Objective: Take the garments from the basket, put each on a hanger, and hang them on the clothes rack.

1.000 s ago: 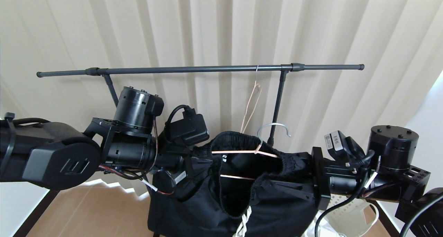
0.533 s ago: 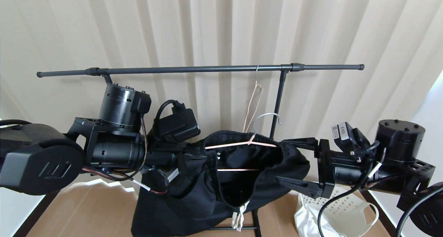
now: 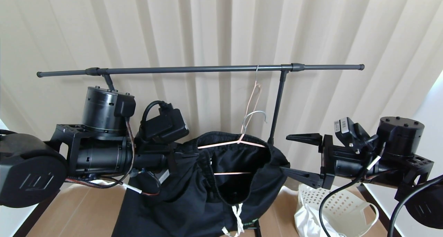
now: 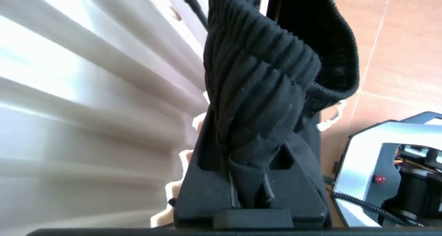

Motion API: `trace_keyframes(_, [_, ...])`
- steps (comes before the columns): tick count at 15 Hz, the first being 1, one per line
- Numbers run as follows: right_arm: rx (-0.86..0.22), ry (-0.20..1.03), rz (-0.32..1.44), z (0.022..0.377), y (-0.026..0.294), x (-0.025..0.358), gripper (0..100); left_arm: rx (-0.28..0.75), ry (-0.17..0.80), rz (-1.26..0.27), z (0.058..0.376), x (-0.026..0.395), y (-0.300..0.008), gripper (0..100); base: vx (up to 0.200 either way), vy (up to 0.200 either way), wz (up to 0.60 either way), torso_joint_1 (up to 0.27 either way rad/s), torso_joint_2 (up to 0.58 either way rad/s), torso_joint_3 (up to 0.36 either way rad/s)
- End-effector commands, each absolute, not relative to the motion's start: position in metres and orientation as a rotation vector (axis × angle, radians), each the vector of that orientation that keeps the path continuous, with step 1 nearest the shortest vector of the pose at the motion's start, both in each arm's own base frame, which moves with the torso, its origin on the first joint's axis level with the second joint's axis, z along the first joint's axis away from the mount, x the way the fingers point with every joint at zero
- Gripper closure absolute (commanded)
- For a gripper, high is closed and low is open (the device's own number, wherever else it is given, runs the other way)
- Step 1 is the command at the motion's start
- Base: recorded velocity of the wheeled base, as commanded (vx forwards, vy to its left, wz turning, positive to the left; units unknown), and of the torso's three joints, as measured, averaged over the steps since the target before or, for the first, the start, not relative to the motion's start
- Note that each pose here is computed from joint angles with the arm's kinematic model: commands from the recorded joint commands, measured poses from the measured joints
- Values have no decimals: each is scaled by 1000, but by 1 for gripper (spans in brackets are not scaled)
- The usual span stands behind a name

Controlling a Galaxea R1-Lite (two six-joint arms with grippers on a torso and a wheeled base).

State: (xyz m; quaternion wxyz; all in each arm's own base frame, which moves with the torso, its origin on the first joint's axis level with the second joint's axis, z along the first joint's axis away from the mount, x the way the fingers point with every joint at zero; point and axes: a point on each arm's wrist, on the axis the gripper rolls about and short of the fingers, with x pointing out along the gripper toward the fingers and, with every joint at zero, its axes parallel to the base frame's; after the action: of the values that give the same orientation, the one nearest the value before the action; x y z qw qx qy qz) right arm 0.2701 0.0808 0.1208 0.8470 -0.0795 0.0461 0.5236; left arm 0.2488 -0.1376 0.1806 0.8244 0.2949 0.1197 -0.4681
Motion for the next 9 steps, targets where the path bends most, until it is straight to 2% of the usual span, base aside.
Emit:
trace_keyframes(1, [-165, 108, 1102, 117, 80, 272, 0, 618, 249, -987, 181, 246, -135, 100, 0, 0, 0, 0, 0, 0])
trace_keyframes(9, [-141, 161, 1044, 98, 67, 299, 0, 567, 192, -950, 201, 227, -122, 100, 0, 0, 0, 0, 0, 0])
